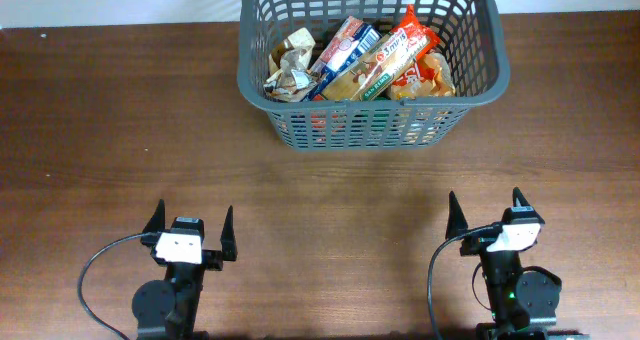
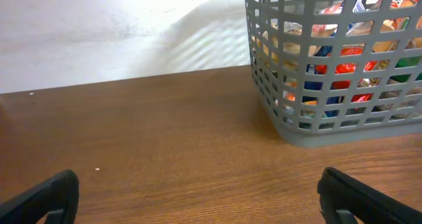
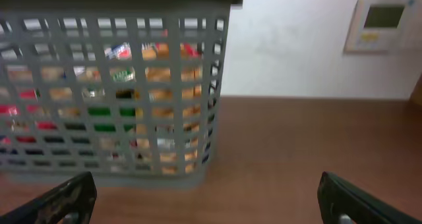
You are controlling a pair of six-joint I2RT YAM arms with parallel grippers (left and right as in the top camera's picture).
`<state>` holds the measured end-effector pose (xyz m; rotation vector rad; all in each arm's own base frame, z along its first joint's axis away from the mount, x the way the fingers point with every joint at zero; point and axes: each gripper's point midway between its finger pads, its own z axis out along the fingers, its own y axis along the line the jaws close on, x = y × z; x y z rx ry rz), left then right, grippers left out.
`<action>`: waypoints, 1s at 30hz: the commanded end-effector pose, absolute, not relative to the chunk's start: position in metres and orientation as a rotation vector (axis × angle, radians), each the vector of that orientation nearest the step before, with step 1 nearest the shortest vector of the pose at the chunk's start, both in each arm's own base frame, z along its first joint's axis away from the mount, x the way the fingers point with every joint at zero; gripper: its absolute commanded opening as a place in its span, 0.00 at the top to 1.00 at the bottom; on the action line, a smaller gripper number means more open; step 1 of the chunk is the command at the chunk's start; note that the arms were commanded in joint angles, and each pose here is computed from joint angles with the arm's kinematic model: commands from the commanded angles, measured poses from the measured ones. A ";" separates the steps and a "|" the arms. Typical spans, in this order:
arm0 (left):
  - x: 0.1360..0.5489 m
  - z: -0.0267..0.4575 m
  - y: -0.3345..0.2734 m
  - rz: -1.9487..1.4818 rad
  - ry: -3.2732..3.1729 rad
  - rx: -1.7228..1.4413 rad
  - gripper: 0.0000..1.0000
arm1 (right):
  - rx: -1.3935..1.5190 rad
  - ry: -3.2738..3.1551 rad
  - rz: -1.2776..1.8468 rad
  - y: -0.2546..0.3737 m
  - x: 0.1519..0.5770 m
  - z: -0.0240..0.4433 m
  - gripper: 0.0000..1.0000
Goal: Pack container
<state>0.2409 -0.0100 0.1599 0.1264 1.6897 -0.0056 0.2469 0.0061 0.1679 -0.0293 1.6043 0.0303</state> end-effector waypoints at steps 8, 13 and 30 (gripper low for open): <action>0.241 0.156 -0.011 -0.002 1.690 0.142 0.01 | -0.037 1.644 0.039 0.009 0.246 0.157 0.01; 0.241 0.156 -0.011 -0.003 1.690 0.142 0.01 | -0.037 1.644 0.038 0.009 0.246 0.157 0.01; 0.241 0.156 -0.011 -0.002 1.690 0.142 0.01 | -0.036 1.644 0.039 0.009 0.246 0.157 0.01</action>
